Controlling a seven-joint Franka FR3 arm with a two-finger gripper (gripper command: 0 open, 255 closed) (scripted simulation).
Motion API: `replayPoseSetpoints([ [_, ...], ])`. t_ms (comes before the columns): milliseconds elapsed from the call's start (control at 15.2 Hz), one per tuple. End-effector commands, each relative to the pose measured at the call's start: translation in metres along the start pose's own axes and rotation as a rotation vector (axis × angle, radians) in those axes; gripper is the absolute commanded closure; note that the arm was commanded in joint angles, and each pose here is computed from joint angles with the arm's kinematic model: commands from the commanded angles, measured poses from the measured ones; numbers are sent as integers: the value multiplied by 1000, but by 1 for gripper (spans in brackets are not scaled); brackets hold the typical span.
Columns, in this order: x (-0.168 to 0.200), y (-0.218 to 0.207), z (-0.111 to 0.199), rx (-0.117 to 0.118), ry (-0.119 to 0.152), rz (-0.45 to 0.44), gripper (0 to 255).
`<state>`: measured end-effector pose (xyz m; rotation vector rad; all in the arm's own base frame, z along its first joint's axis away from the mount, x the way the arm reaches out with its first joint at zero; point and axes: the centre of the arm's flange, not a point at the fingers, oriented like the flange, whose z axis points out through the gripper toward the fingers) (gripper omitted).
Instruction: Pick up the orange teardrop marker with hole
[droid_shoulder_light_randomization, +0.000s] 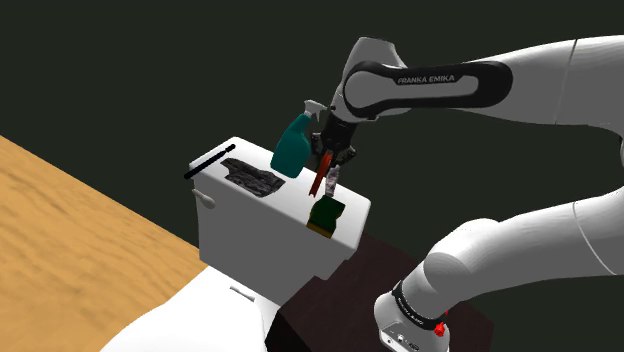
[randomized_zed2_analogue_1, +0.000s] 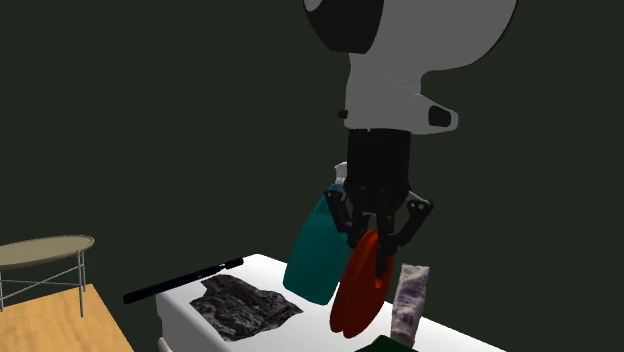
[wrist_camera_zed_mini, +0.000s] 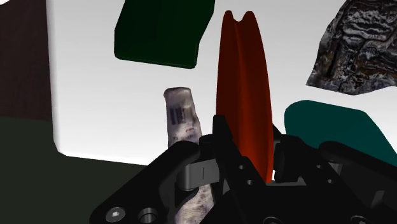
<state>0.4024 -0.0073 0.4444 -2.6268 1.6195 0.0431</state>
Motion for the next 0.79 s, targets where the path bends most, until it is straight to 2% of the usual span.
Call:
replayPoseSetpoints([
  [0, -1, -1, -11, 0, 0, 0, 255],
  [594, -3, -2, -59, 0, 0, 0, 255],
  [726, -3, -2, -59, 0, 0, 0, 255],
])
